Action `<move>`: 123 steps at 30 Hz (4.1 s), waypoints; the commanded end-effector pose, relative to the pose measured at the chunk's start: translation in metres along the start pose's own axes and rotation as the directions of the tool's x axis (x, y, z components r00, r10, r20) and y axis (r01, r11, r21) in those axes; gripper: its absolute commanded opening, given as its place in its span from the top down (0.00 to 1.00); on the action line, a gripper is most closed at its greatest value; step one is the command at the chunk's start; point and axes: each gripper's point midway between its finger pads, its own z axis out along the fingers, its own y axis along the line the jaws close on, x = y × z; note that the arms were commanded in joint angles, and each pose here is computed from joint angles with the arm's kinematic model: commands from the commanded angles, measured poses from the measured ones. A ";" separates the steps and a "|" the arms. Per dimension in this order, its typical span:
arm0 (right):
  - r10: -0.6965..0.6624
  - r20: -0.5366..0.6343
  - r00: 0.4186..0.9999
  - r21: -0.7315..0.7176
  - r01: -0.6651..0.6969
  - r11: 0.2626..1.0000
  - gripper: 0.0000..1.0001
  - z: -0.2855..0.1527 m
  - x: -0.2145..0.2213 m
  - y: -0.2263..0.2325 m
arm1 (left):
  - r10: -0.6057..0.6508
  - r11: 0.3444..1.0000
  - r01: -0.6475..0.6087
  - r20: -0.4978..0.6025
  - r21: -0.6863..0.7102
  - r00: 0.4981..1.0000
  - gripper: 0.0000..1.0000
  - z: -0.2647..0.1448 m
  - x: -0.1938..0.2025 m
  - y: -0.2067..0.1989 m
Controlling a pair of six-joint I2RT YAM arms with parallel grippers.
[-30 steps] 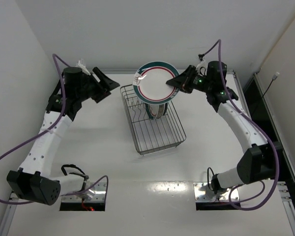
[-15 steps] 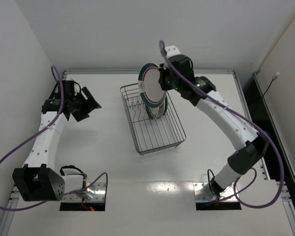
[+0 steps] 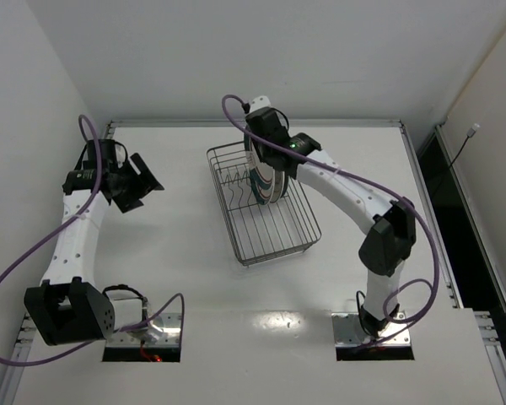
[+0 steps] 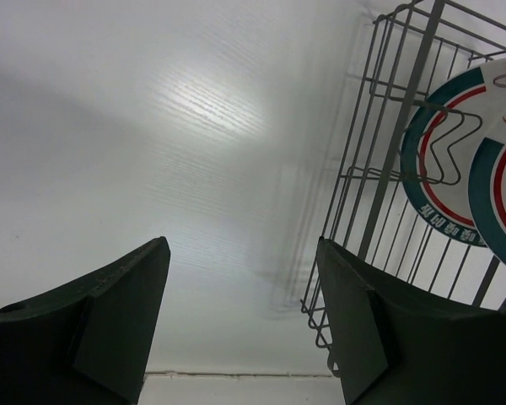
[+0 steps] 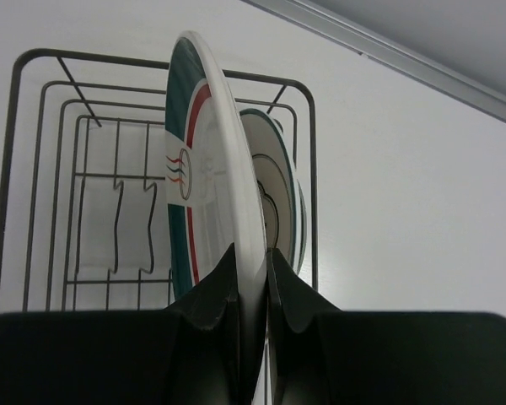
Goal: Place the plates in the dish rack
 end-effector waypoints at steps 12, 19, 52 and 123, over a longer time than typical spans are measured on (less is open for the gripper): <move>-0.132 -0.050 0.990 0.135 0.137 0.981 0.99 0.028 0.020 0.040 | 0.033 0.999 -0.032 -0.060 0.004 0.998 0.33 0.001 0.007 0.011; -0.057 -0.078 0.995 0.145 0.068 0.987 0.65 0.017 0.013 0.027 | 0.031 0.999 -0.029 -0.081 0.027 0.996 0.33 0.002 0.010 0.007; 0.380 -0.547 0.746 -0.188 -0.551 0.813 0.49 -0.070 0.243 -0.016 | -0.018 0.999 0.025 -0.141 0.046 0.990 0.34 0.029 0.022 0.009; 0.688 -0.164 0.707 -0.031 -0.701 0.712 0.00 -0.100 0.123 -0.120 | 0.253 0.967 -0.254 0.037 0.028 0.967 0.22 0.046 0.011 -0.005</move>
